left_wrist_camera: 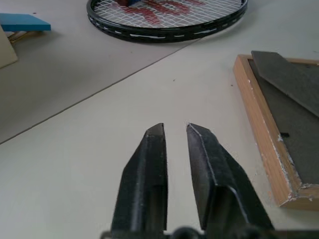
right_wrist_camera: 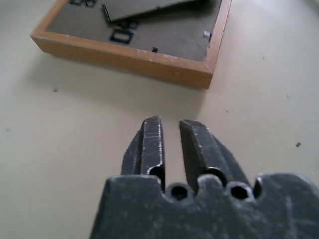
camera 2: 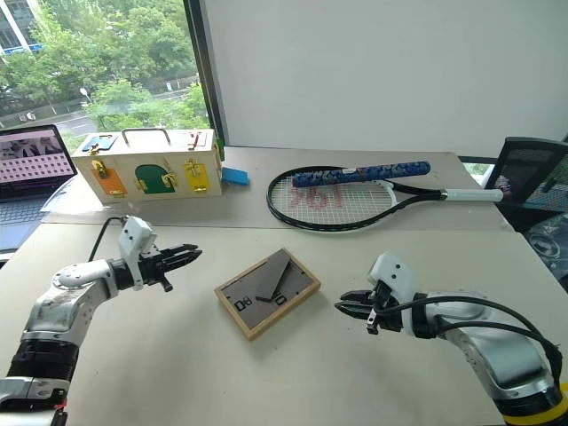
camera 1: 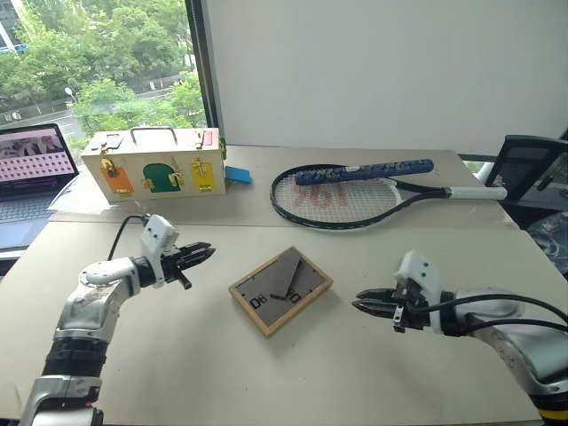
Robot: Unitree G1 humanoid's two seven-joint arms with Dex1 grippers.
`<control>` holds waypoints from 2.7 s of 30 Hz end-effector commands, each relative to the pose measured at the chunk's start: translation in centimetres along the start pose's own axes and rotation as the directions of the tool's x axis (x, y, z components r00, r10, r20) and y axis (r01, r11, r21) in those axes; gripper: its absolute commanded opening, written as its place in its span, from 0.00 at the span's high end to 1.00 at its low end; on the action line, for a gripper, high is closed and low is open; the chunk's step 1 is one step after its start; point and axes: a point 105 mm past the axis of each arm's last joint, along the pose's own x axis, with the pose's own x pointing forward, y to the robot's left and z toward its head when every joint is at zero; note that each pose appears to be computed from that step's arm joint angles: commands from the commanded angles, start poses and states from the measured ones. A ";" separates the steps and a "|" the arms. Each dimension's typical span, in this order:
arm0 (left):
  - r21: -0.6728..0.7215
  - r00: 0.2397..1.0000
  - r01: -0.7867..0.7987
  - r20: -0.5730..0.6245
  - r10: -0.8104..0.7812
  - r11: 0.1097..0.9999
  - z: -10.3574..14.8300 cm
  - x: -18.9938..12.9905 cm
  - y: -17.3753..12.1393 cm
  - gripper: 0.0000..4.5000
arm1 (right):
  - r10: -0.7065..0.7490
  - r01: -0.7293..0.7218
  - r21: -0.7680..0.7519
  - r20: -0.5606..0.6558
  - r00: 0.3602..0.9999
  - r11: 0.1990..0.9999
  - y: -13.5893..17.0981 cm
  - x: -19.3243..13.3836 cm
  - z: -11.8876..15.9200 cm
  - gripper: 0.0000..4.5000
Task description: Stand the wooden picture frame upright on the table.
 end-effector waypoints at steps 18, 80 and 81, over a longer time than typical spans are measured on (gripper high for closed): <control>-0.146 0.895 0.442 0.017 -0.445 0.885 -1.0 0.7 -11.3 1.00 | 0.068 -0.061 -0.126 0.045 0.997 0.990 -2.0 6.7 2.5 0.99; -0.804 0.914 0.191 -0.063 -0.402 0.562 0.3 -3.1 -12.1 0.03 | 0.152 -0.152 -0.096 -0.007 0.988 0.984 -0.4 -0.6 0.0 1.00; -0.801 0.909 0.179 -0.088 -0.407 0.571 -0.1 -2.9 -12.5 0.03 | 0.149 -0.149 -0.096 -0.008 0.989 0.984 -0.5 -0.5 -0.2 1.00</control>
